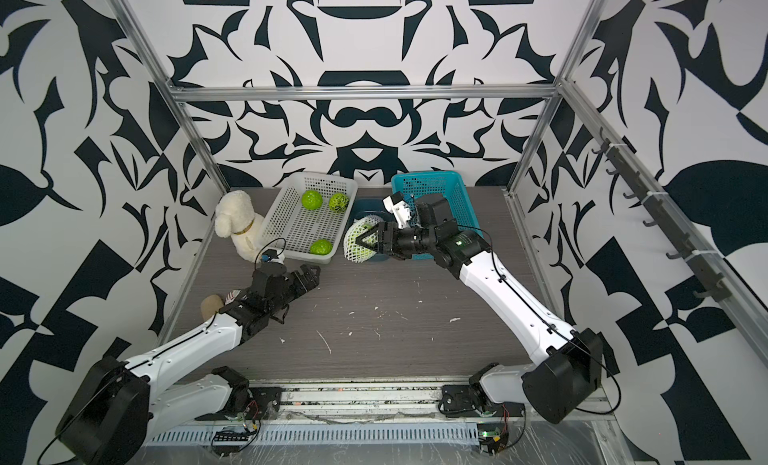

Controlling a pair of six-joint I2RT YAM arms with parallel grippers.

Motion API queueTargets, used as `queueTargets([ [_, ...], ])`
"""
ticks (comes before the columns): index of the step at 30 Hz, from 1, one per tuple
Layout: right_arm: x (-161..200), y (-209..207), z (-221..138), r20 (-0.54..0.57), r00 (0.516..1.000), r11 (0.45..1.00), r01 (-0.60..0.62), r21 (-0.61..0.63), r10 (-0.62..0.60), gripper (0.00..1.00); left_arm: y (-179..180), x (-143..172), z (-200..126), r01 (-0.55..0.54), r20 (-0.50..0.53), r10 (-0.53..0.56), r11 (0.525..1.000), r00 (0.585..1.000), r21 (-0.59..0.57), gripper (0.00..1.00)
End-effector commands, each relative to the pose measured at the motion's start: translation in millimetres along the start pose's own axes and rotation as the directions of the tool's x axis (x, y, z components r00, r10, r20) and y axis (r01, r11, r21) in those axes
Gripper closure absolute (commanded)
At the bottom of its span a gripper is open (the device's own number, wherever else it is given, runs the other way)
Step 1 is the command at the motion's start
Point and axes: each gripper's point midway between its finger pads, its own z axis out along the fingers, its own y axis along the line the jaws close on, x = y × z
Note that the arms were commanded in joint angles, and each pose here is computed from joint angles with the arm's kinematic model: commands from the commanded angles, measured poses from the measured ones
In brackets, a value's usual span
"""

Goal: Sleeve custard apples in foam nets
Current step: Place the custard apple in the basket.

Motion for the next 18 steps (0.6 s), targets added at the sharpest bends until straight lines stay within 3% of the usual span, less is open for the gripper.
queueTargets([
  [1,-16,14,-5,0.041,0.994,0.995,0.101,-0.002,-0.101,0.5,-3,-5,0,0.0,0.013,-0.001,1.0,1.0,0.008,0.01],
  [11,-90,-45,-4,0.151,0.983,0.99,0.083,0.114,-0.099,0.51,-7,-10,-4,-0.044,0.021,0.043,0.999,0.999,0.009,0.01],
  [18,-163,-126,-25,0.295,0.955,0.974,-0.032,0.225,-0.036,0.51,0,-10,-6,-0.077,0.032,0.078,0.997,0.996,-0.018,0.01],
])
